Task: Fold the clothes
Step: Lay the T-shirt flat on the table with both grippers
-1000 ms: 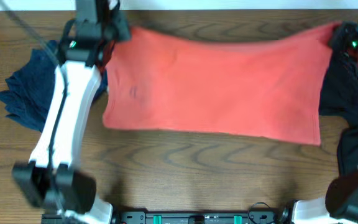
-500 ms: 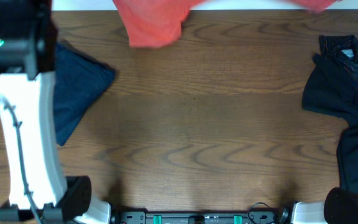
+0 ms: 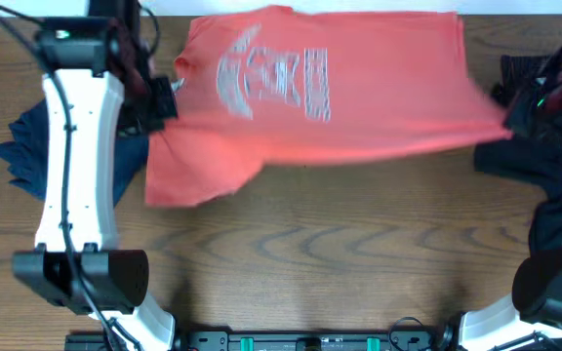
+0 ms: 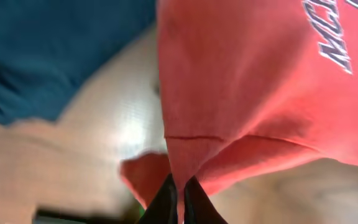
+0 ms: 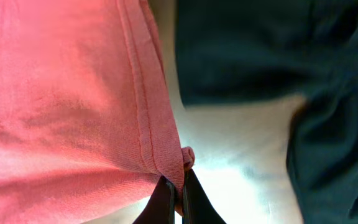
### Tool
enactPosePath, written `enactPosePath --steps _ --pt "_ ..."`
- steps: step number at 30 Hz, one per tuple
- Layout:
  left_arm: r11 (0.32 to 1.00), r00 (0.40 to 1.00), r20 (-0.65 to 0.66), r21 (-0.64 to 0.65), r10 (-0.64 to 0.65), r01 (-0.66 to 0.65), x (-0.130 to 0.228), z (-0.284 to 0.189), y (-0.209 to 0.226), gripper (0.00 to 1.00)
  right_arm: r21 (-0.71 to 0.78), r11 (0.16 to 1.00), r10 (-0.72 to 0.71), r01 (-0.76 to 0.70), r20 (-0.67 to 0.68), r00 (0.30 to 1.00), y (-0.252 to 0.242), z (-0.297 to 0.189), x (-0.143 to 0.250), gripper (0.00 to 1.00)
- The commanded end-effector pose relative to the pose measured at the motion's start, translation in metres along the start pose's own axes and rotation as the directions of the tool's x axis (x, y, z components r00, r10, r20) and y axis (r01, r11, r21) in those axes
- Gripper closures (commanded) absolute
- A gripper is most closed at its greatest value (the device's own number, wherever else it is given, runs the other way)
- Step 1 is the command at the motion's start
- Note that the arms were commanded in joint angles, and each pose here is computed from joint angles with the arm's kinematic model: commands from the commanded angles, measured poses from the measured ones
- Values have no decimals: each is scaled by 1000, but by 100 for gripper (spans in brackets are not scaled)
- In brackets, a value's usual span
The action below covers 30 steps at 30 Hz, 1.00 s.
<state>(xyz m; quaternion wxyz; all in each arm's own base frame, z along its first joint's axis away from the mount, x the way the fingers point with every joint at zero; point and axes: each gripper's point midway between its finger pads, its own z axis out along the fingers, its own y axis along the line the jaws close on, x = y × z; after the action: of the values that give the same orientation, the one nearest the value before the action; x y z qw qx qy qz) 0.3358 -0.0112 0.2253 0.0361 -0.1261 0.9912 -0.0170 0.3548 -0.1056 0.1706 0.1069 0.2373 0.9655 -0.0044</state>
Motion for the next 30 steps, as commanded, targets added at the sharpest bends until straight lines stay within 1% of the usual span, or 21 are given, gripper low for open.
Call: enactPosePath --steps 1,4,6,9,11,15,17,18,21,25,30 --pt "1000 983 -183 -23 -9 5 36 33 6 94 52 998 -21 27 -104 994 -13 22 31 99" --pt "998 933 -360 -60 -26 5 77 61 16 94 75 997 -16 34 -237 971 -21 41 69 99" --pt "997 902 -431 -77 -35 2 100 76 21 94 87 995 -12 40 -302 953 -25 50 89 99" --pt "995 872 -487 -96 -47 0 132 92 31 94 100 994 1 39 -375 927 -30 61 114 99" --pt "994 872 -485 -105 -65 16 151 98 36 94 110 993 15 32 -406 914 -33 65 129 99" --pt "991 896 -430 -106 -115 77 184 100 44 94 129 992 50 4 -409 911 -37 63 150 99" --pt "994 917 -381 -48 -113 103 187 96 38 94 131 991 61 -11 -378 924 -38 59 151 99" --pt "992 930 -347 -44 -124 116 188 92 39 94 140 990 71 -23 -354 932 -40 54 151 99" --pt "985 951 -259 -24 -171 171 189 78 39 94 168 984 104 -60 -268 958 -45 38 145 99" --pt "985 973 -161 23 -168 174 182 70 37 94 140 987 99 -76 -165 981 -43 23 134 99" --pt "984 985 -66 69 -162 166 158 71 30 94 128 988 97 -82 -114 989 -41 23 123 99"
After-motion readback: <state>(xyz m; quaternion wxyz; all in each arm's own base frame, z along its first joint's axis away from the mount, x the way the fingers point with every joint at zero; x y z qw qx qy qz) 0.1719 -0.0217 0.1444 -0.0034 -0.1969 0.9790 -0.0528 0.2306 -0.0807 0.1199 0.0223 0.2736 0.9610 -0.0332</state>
